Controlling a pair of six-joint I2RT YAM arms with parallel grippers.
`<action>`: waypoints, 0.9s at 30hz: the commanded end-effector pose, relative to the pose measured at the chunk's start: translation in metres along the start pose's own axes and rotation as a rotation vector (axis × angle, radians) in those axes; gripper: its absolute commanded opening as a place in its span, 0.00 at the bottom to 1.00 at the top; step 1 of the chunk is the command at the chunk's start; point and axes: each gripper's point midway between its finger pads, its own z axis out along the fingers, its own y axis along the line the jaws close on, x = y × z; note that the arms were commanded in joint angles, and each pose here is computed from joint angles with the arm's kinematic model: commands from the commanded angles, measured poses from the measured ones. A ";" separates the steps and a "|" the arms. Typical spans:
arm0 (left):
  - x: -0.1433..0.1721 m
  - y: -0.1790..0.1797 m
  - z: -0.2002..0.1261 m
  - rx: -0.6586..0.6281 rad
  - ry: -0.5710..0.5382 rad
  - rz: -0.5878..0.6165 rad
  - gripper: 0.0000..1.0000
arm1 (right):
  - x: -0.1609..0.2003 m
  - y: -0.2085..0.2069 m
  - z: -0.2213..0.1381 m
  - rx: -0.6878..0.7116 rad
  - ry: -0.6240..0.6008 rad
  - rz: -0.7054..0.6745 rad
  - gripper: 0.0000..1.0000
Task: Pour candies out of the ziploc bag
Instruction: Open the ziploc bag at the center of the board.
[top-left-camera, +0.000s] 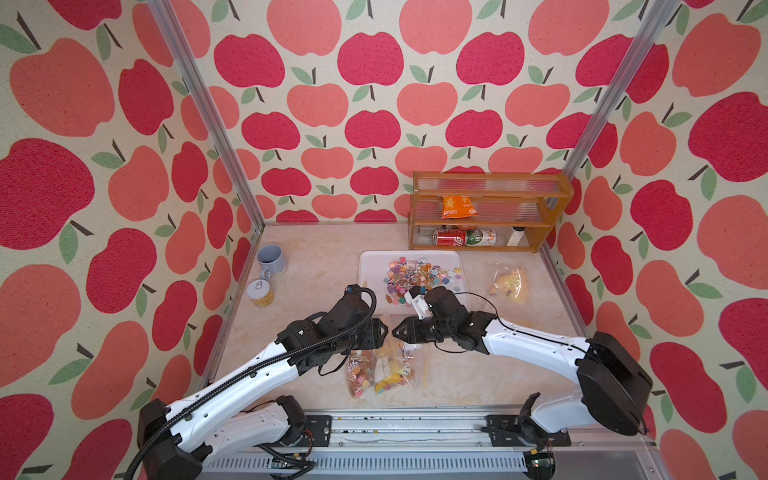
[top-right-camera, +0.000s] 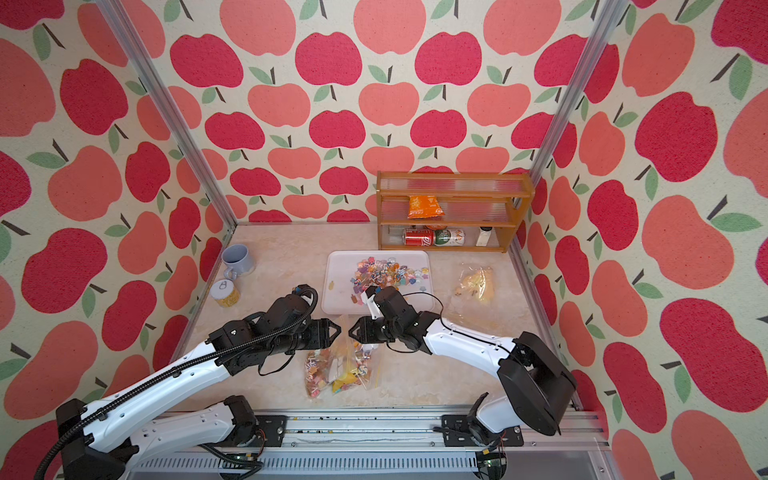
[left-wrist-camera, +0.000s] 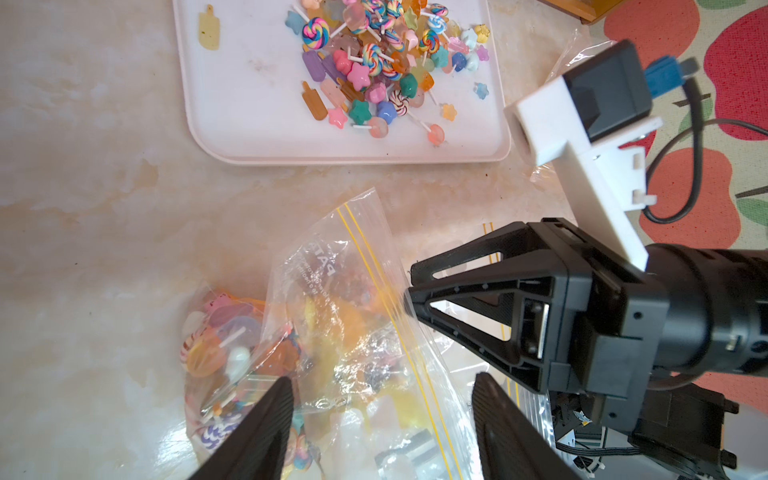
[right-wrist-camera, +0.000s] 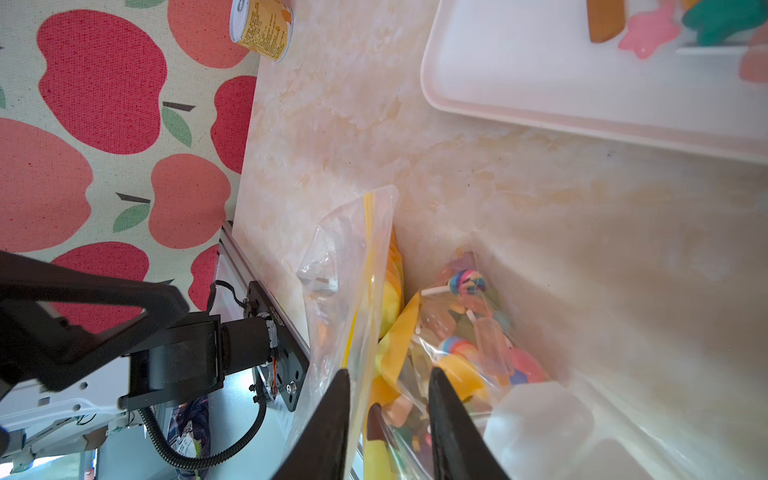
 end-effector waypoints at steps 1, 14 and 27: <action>0.001 0.003 -0.002 -0.003 -0.002 -0.019 0.67 | -0.004 0.018 0.003 -0.039 0.004 -0.016 0.34; 0.011 0.006 0.012 -0.023 0.050 -0.028 0.61 | 0.014 0.047 0.022 -0.186 0.042 -0.008 0.00; 0.013 0.013 0.026 -0.068 0.074 -0.065 0.50 | 0.014 0.070 0.008 -0.242 0.014 -0.045 0.00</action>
